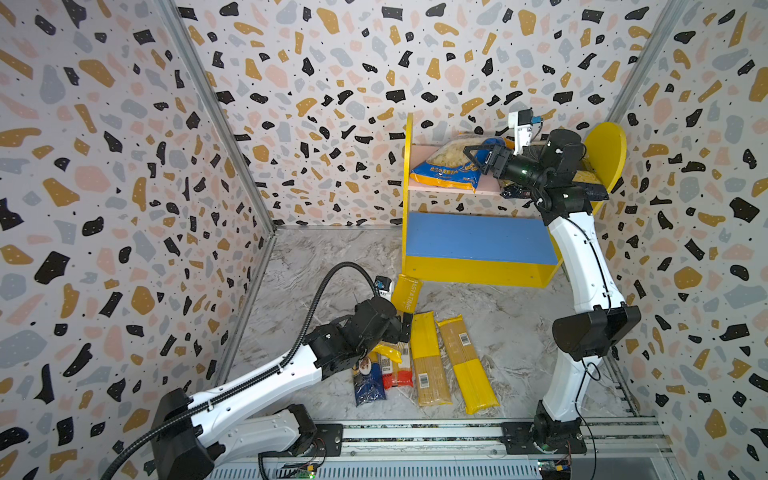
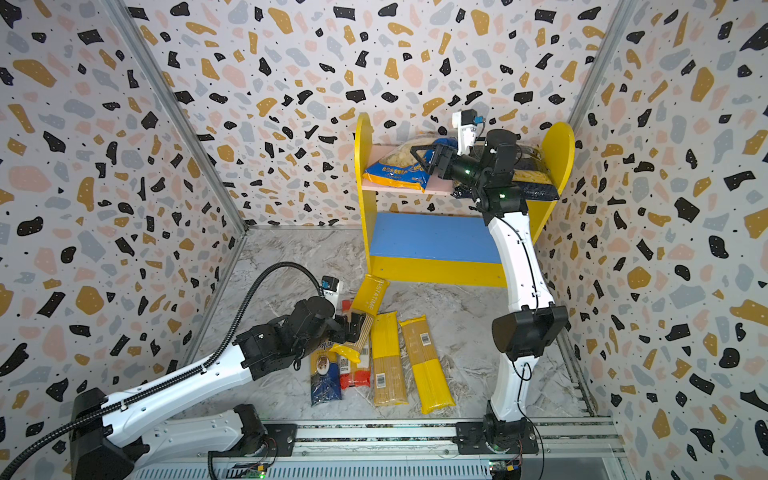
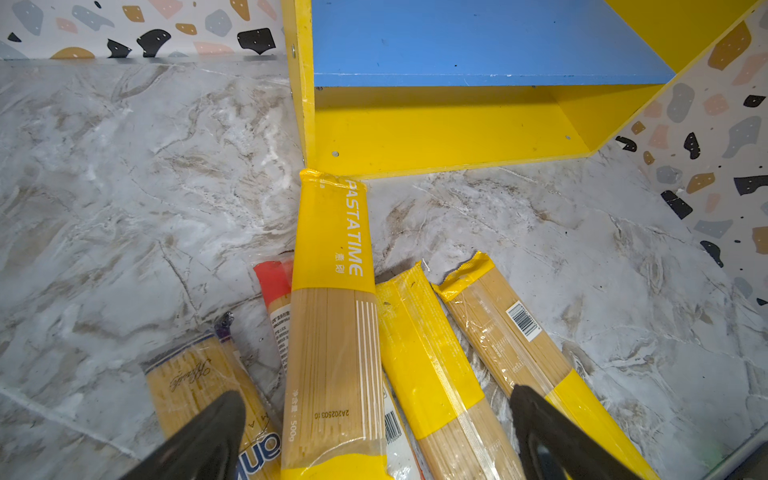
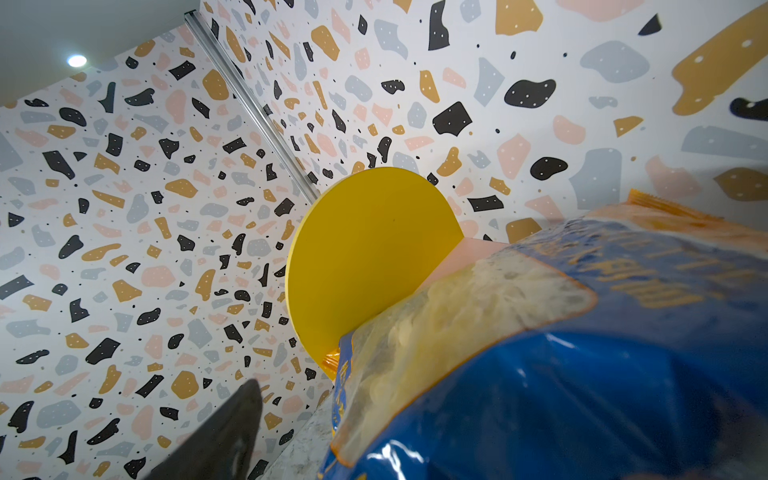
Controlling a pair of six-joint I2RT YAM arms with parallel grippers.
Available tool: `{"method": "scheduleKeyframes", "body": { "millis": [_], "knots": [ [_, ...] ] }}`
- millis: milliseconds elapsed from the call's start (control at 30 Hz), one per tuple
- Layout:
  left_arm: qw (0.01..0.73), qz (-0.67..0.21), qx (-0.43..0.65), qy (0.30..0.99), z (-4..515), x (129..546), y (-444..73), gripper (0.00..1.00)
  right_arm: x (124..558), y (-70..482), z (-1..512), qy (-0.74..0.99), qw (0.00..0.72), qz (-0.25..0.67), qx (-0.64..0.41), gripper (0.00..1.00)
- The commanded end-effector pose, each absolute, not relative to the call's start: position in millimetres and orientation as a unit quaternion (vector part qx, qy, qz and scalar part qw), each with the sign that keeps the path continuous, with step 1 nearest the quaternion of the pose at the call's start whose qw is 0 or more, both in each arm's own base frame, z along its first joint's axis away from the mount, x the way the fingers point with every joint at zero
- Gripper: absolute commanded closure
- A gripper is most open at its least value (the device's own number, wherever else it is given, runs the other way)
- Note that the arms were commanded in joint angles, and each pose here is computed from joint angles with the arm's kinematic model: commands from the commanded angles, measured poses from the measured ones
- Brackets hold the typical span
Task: Place and organize the pasta boxes and bags onto the shelf
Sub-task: 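Lower the orecchiette bag onto the pink shelf beside the penne bag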
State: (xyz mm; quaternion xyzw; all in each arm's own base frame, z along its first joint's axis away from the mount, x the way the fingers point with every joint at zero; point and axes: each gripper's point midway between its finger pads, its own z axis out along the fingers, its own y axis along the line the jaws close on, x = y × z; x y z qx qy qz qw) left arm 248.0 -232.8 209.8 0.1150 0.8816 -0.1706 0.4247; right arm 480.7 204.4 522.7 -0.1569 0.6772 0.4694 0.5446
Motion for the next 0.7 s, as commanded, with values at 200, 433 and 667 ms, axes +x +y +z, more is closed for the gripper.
{"method": "scheduleKeyframes", "body": {
  "millis": [200,433,667],
  "knots": [
    [0.429,-0.196,0.109,0.875,214.4,243.8,-232.5,0.00,442.2,169.8,558.9,0.667,0.597,0.422,-0.143,0.12],
    [0.432,-0.205,0.107,0.872,218.9,241.0,-231.2,0.00,447.4,159.8,551.0,0.689,0.593,0.398,-0.122,0.13],
    [0.431,-0.203,0.106,0.873,218.0,240.7,-230.1,0.00,451.2,141.8,542.7,0.716,0.615,0.318,-0.091,0.17]
  ]
}}
